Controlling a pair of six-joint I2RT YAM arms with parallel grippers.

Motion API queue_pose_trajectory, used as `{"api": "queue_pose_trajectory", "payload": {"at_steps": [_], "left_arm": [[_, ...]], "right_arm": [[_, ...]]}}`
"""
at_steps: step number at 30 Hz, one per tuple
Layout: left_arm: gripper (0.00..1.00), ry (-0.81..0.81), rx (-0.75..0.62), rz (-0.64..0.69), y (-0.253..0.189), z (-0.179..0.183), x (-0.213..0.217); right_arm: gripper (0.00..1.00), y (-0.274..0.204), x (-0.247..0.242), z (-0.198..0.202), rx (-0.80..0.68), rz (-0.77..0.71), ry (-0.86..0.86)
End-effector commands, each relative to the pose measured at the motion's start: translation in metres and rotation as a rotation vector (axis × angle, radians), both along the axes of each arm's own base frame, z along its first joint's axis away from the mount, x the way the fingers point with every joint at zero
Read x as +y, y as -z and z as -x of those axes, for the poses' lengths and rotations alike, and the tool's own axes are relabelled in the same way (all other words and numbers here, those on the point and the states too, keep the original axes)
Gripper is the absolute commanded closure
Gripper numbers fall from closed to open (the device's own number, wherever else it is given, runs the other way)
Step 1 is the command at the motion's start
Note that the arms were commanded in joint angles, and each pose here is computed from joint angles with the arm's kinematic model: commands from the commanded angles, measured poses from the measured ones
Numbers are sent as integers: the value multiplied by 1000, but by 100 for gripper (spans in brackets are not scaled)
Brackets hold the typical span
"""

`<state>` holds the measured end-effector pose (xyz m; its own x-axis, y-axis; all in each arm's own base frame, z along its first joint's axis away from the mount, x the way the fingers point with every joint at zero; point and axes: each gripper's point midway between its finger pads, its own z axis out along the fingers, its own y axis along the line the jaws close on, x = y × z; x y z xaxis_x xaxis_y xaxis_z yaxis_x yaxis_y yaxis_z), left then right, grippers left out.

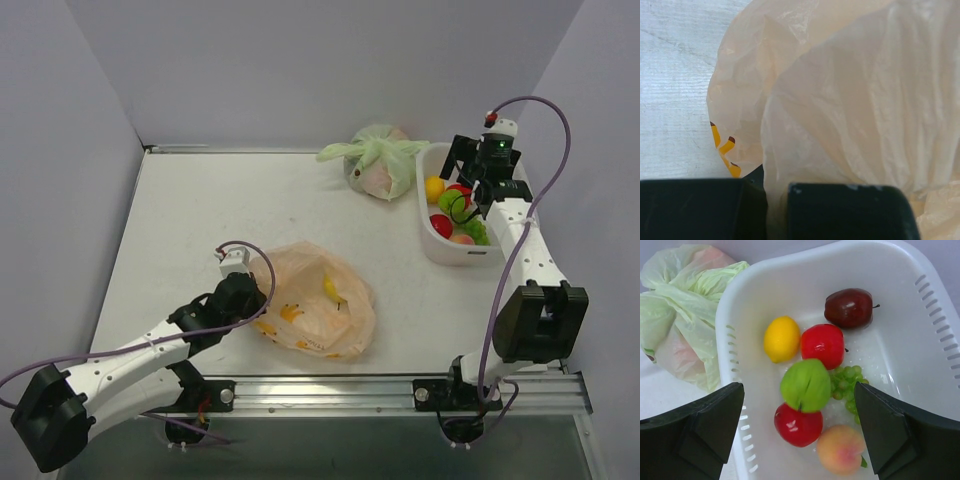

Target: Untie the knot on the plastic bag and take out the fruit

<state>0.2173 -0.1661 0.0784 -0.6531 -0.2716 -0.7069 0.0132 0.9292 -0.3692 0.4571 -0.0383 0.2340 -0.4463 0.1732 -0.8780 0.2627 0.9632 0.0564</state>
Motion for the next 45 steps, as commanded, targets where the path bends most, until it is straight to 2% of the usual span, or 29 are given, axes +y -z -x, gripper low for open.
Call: {"api": "queue_pose_trajectory", "payload": {"at_steps": [1,4,9,11,17,21,23,25,27,29,33,38,42,45], "left_arm": [[100,18,-21,40,-10,1,-6],[100,20,-28,48,-13,0,-6],[100,19,-24,52,-16,0,-7],[100,17,-17,50,-16,1,-7],[100,6,-17,45,-24,-2,-8],[100,3,-14,50,-30,-3,-11],[100,1,-15,54,-33,-4,-12],[100,0,-14,52,-34,-5,-12],[100,2,-19,53,-37,-6,-13],[100,4,-16,46,-37,-6,-13],[100,10,-17,47,-40,-6,-14],[100,19,-18,46,-42,-4,-15],[100,24,-11,40,-39,-3,-15],[100,33,-4,31,-36,-2,-16]], "right_arm": [[3,-33,-1,7,-50,-8,13],[2,-42,13,18,-55,-16,-28],[7,-47,95,51,-50,-22,-291],[12,-45,142,76,-48,-38,-444],[13,-28,263,164,-1,26,-904],[14,0,311,219,92,20,-1133],[14,18,322,232,147,20,-1185],[14,40,326,237,203,51,-1180],[14,61,316,226,238,133,-1094],[16,72,304,212,247,195,-994],[24,103,292,201,320,275,-926],[52,128,268,182,352,285,-770],[59,151,251,173,393,227,-676],[70,173,238,173,445,200,-634]]}}
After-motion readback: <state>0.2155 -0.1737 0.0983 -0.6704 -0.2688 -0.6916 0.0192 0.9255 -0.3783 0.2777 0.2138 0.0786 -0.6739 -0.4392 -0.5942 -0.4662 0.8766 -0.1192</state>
